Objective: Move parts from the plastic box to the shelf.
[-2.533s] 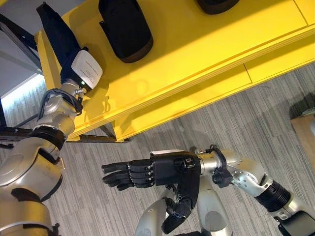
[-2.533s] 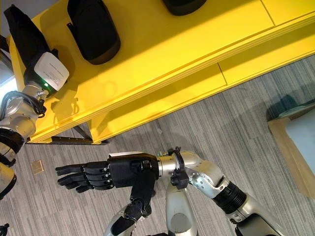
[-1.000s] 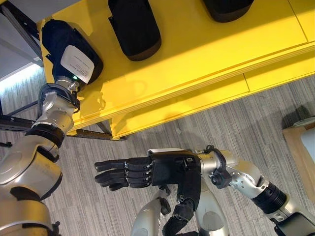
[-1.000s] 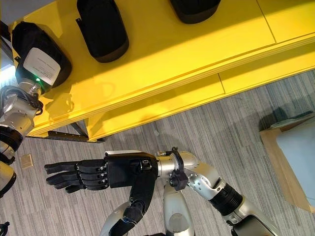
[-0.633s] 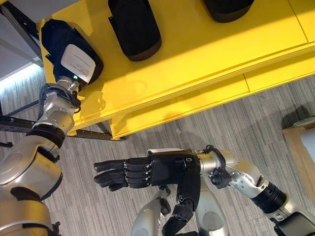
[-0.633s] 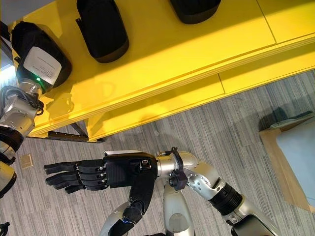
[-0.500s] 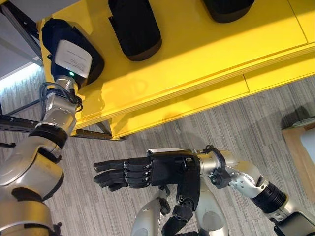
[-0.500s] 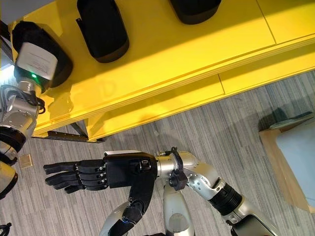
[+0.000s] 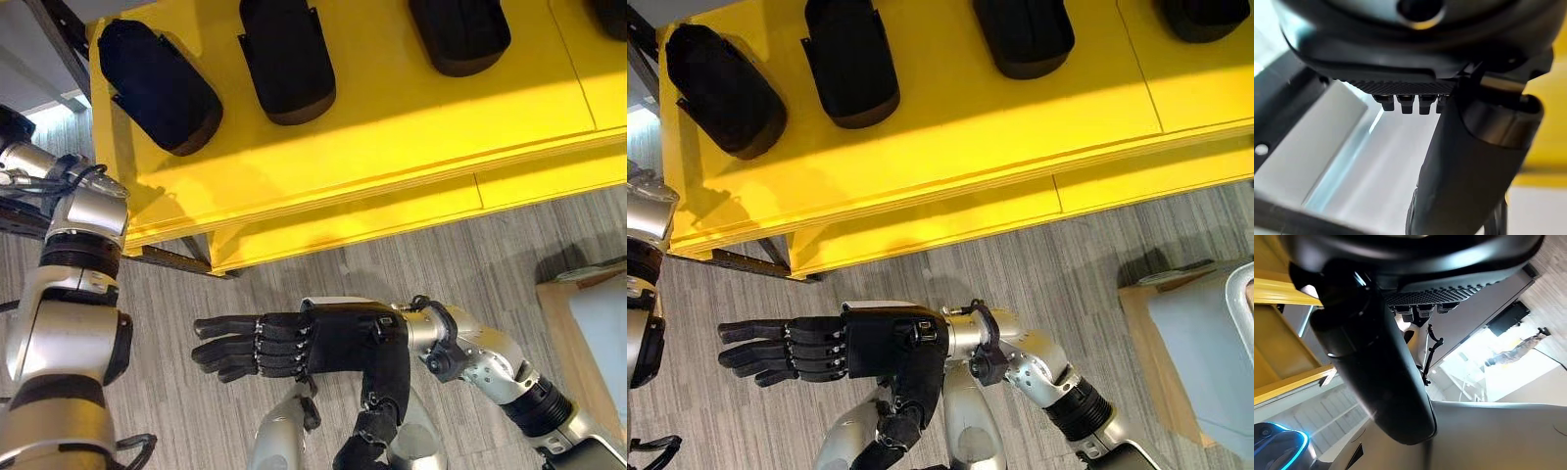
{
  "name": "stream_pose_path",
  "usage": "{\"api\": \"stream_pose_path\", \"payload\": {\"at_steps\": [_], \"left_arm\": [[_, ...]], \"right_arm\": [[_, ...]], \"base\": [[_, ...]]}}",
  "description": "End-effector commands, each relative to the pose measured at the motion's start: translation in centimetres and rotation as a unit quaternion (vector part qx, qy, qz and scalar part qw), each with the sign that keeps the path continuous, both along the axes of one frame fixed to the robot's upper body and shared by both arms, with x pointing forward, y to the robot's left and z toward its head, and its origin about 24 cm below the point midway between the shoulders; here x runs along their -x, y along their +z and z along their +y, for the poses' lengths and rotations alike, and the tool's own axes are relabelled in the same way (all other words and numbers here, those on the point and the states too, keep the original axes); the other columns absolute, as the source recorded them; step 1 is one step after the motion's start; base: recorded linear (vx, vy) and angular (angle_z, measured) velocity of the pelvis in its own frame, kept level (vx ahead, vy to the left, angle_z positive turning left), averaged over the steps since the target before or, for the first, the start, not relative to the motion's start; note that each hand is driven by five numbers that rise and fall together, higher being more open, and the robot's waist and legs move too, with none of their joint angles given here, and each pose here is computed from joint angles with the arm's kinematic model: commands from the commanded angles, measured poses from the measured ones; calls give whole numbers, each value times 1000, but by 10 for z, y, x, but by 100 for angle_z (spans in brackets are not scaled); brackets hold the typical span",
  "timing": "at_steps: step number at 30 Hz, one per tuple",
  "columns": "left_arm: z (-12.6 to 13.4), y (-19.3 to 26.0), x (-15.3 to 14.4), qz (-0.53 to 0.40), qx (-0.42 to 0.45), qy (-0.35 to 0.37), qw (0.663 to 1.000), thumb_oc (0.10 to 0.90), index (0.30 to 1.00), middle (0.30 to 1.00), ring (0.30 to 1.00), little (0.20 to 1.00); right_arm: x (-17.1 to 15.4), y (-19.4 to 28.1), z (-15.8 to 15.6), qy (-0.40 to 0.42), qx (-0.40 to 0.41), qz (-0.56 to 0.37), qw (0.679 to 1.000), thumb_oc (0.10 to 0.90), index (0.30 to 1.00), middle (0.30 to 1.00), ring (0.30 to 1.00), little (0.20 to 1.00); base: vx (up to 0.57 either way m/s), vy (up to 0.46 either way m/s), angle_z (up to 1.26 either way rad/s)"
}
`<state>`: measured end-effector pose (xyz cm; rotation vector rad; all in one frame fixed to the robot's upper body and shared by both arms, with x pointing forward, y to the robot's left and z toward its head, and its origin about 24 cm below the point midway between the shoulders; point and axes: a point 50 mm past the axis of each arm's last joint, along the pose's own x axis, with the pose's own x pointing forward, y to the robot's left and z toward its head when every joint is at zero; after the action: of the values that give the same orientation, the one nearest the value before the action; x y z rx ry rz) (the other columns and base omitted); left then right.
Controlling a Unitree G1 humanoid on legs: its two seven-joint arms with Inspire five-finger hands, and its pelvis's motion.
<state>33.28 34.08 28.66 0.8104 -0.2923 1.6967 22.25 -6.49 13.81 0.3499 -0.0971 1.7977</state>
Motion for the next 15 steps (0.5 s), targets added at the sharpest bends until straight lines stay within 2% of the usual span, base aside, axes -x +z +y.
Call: {"api": "stream_pose_path", "payload": {"at_steps": [1, 3, 4, 8, 11, 12, 13, 15], "left_arm": [[18, 67, 33, -102, -102, 44, 989, 900, 1000, 1000, 1000, 1000], [10, 67, 21, -80, -107, -27, 991, 900, 1000, 1000, 1000, 1000], [9, 66, 19, -77, -105, -40, 991, 900, 1000, 1000, 1000, 1000], [-21, 49, -10, -24, -88, -186, 978, 900, 1000, 1000, 1000, 1000], [-64, 30, -30, 42, -113, -313, 942, 900, 1000, 1000, 1000, 1000], [-94, 21, -33, 79, -153, -384, 907, 900, 1000, 1000, 1000, 1000], [-97, 21, -32, 81, -156, -390, 904, 900, 1000, 1000, 1000, 1000], [-120, 22, -29, 99, -197, -427, 877, 900, 1000, 1000, 1000, 1000]], "right_arm": [[21, 22, 14, 83, -123, -18, 989, 900, 1000, 1000, 1000, 1000], [23, 21, 17, 83, -126, -20, 988, 900, 1000, 1000, 1000, 1000], [23, 21, 18, 83, -126, -20, 988, 900, 1000, 1000, 1000, 1000], [27, 23, 19, 77, -134, -25, 988, 900, 1000, 1000, 1000, 1000], [28, 25, 21, 69, -140, -31, 987, 900, 1000, 1000, 1000, 1000], [29, 27, 21, 62, -143, -32, 987, 900, 1000, 1000, 1000, 1000], [29, 27, 20, 61, -143, -32, 987, 900, 1000, 1000, 1000, 1000], [29, 28, 22, 56, -146, -34, 987, 900, 1000, 1000, 1000, 1000]], "base": [[-31, -79, 3], [-20, -60, -1], [-19, -52, -2], [-30, -54, -1], [-25, -57, 3], [-6, -48, 2], [-7, -54, -1], [-7, -16, -1]]}}
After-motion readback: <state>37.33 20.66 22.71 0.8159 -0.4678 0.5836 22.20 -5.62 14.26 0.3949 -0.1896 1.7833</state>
